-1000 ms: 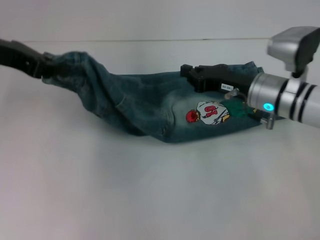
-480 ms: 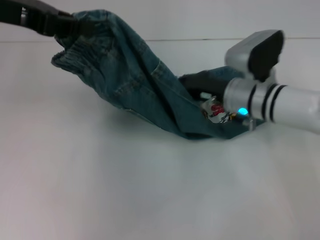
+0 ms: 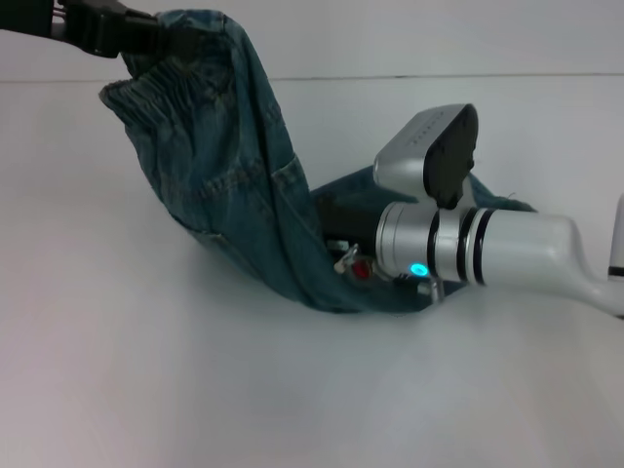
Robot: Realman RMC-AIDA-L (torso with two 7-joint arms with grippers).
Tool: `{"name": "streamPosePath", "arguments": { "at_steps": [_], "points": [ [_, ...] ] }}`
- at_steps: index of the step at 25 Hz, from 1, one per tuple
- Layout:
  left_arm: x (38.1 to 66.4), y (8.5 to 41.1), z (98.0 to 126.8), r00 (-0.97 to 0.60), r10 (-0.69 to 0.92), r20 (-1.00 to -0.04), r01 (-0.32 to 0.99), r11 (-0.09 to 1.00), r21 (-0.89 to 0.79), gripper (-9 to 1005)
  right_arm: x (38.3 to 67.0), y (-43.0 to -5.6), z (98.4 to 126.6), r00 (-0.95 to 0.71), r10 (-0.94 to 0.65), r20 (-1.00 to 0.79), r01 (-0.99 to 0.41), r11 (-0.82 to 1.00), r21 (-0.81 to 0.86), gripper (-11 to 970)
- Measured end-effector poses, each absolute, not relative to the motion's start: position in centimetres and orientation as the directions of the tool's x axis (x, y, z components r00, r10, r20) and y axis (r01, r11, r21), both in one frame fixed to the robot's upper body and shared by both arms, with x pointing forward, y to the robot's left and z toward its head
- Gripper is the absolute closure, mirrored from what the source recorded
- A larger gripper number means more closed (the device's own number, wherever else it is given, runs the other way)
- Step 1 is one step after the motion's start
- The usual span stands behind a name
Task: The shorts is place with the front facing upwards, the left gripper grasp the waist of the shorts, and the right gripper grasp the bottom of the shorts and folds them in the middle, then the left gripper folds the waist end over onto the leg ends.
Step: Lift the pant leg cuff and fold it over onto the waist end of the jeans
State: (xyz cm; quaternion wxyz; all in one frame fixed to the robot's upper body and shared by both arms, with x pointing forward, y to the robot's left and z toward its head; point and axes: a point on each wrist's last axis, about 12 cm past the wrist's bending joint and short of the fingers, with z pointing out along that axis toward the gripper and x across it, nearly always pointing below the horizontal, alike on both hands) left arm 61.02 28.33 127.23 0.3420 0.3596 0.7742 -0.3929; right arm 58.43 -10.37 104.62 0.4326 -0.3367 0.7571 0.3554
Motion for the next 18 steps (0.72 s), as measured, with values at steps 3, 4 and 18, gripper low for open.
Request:
{"name": "streamPosePath", "arguments": {
  "at_steps": [3,4,18],
  "points": [
    [61.1,28.3,127.2,-0.511,0.285,-0.811,0.824,0.432,-0.367,963,57.7,-9.7,104.7,-0.413,-0.176,-0.893,-0.825,0.488,0.286,962],
    [61.1,28.3,127.1,-0.511,0.285,-0.811,0.824,0.432,-0.367,963,57.4,-9.4,104.8,-0.417,-0.168,-0.893,-0.829,0.474,0.298,962],
    [61.4,27.9,126.2,-0.537,0.278,-0.796,0.811,0.429,-0.397,962,56.2,-6.2,104.6,-0.407,-0.262,-0.875,-0.862,0.427,0.274,962]
  ]
}}
